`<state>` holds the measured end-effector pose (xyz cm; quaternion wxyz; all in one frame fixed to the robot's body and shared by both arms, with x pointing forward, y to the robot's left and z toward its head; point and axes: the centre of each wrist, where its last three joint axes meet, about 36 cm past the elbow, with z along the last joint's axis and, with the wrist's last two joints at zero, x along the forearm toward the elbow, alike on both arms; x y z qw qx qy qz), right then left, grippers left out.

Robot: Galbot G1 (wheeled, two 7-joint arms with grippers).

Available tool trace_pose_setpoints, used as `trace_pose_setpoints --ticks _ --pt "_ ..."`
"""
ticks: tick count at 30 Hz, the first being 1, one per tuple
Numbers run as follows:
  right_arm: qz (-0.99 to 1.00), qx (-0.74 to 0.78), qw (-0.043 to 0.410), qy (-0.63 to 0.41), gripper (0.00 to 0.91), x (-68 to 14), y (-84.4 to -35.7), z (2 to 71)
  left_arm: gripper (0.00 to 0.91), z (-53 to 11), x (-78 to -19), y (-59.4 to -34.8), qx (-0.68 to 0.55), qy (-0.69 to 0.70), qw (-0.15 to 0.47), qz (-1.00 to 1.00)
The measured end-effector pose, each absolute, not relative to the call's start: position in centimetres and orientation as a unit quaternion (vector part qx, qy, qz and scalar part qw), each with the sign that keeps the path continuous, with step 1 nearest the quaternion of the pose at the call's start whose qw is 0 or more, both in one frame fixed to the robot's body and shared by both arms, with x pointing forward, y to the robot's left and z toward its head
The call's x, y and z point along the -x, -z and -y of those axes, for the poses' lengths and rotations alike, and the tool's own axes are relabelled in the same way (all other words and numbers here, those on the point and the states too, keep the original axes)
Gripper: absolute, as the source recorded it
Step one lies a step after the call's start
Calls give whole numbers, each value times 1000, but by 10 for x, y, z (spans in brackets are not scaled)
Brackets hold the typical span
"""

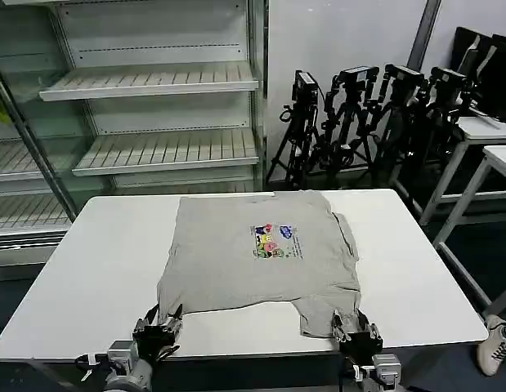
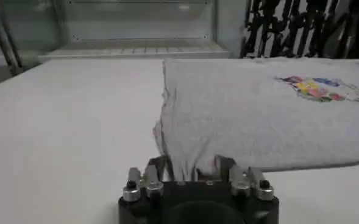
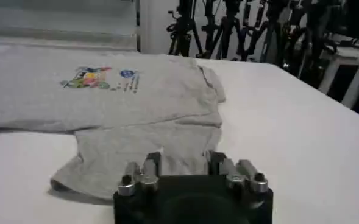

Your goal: Fold and organize the clothes.

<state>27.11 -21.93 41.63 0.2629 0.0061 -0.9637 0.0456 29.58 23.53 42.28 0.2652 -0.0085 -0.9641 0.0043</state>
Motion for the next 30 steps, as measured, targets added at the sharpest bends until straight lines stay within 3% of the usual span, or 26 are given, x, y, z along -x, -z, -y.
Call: trace_pose_setpoints --ticks 11,30 --pt "970 -8 240 -33 0 -255 -439 224 20 -235 -287 -434 23 -35 266 963" --pt "991 -1 132 -25 0 -238 -518 234 20 -229 -246 -507 42 -42 201 978"
